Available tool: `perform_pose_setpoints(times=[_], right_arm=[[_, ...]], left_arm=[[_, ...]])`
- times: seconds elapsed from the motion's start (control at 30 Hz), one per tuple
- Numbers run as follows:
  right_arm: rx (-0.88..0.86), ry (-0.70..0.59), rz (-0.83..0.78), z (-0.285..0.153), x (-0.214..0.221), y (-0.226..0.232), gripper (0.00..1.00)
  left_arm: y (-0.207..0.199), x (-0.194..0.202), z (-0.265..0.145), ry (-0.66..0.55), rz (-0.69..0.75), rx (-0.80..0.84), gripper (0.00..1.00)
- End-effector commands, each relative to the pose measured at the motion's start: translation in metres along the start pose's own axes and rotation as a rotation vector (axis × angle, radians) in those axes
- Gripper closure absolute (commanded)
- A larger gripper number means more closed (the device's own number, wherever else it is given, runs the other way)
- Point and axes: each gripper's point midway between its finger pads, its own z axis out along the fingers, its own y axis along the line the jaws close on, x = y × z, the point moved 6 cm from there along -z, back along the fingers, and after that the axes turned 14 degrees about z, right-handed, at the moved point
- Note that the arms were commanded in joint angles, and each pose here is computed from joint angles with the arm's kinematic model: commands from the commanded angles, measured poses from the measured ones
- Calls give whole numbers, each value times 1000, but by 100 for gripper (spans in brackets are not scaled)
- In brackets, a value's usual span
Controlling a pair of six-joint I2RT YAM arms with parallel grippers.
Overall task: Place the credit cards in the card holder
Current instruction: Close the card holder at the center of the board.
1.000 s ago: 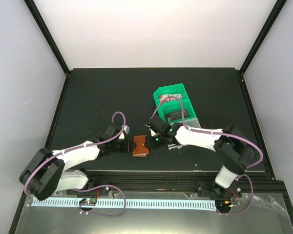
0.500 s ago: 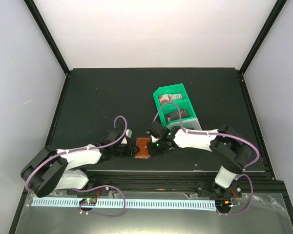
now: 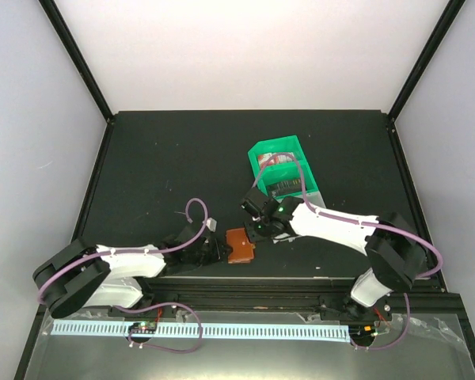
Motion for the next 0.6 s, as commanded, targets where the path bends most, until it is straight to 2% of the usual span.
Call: perform_pose_setpoints(times=[0.0, 0.1, 0.27, 0.43, 0.57], right_arm=[[133, -73, -1, -9, -10, -8, 60], [157, -74, -9, -6, -10, -4, 56], [173, -60, -31, 0, -5, 5, 53], [186, -34, -49, 13, -3, 15, 52], [217, -15, -60, 25, 1, 19, 52]], left_arm=[[11, 11, 3, -15, -110, -44, 75], [12, 12, 3, -24, -120, -58, 69], [22, 18, 7, -1, -131, -104, 68], [31, 23, 5, 15, -117, -158, 71], [35, 26, 3, 15, -113, -179, 78]])
